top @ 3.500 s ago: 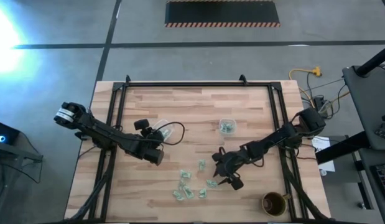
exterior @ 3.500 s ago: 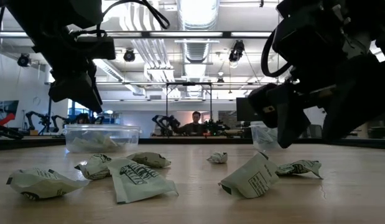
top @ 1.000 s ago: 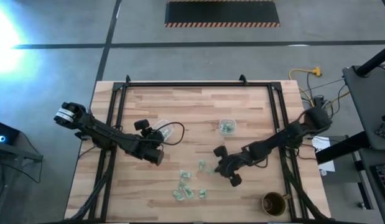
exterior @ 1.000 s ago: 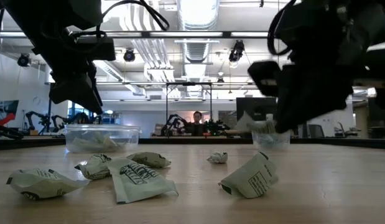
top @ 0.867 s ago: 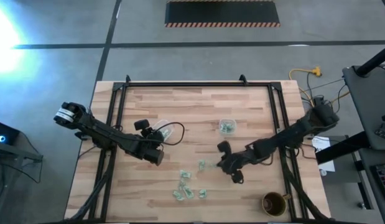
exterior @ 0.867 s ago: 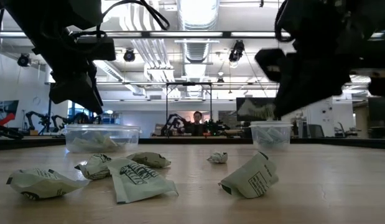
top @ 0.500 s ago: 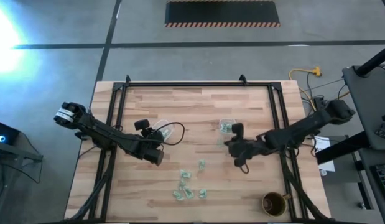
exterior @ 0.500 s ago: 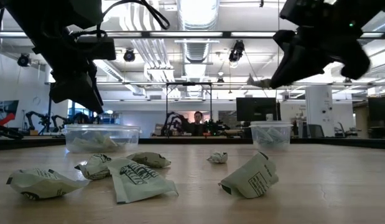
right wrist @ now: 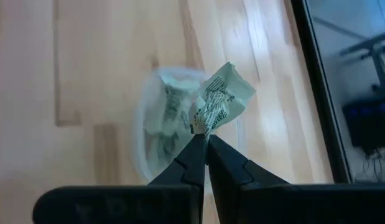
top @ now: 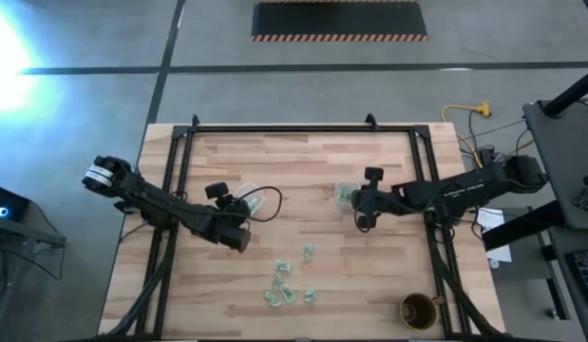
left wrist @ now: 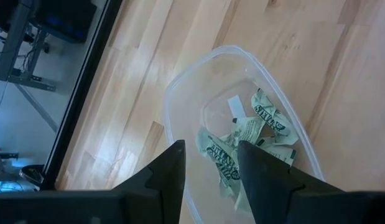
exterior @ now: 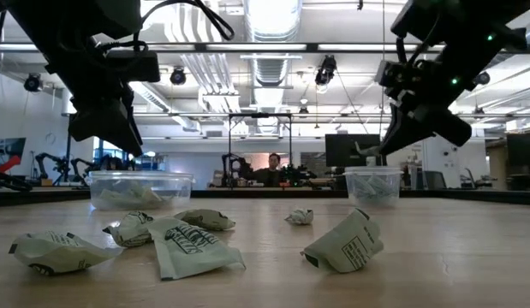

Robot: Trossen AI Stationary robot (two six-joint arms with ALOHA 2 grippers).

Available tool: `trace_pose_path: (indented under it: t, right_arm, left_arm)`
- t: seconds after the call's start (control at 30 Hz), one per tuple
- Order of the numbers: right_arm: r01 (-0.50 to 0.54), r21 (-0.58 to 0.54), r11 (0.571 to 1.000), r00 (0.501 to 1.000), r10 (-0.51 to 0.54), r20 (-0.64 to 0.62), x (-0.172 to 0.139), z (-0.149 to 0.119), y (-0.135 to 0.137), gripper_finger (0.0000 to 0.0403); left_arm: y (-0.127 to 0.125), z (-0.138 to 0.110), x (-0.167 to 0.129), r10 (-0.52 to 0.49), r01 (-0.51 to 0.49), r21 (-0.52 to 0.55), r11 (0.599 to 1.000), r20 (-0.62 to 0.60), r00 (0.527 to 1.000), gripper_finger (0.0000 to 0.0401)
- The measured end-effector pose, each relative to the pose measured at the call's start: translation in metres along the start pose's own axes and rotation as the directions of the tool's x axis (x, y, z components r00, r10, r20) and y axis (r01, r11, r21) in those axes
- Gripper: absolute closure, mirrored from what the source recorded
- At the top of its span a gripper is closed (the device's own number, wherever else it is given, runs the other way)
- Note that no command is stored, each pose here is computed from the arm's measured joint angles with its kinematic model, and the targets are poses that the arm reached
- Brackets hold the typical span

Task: Pick and place Stevia / Truvia into bins
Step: Put the light green stevia packet into the right transparent container

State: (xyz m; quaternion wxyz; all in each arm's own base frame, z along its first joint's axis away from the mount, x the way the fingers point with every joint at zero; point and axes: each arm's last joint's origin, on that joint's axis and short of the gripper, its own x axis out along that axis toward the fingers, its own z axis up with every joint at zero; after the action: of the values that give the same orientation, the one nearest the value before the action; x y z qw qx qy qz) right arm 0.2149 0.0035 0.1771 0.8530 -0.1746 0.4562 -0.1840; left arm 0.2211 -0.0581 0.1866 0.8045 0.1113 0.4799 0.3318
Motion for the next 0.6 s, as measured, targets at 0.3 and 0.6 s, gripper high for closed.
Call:
trace_pose_path:
  t: [0.3, 0.6]
  right_arm:
    - [-0.015, 0.021, 1.000, 1.000, 0.015, -0.011, 0.0043, -0.0049, -0.0014, 0.0394]
    - [-0.012, 0.045, 0.999, 1.000, 0.012, 0.005, 0.0045, -0.0031, -0.0018, 0.0394]
  left_arm:
    - [0.0000, 0.0002, -0.0001, 0.002, -0.002, -0.001, 1.000, 0.002, 1.000, 0.0270]
    - [0.0000, 0.0002, -0.0001, 0.002, -0.002, -0.001, 1.000, 0.002, 1.000, 0.0270]
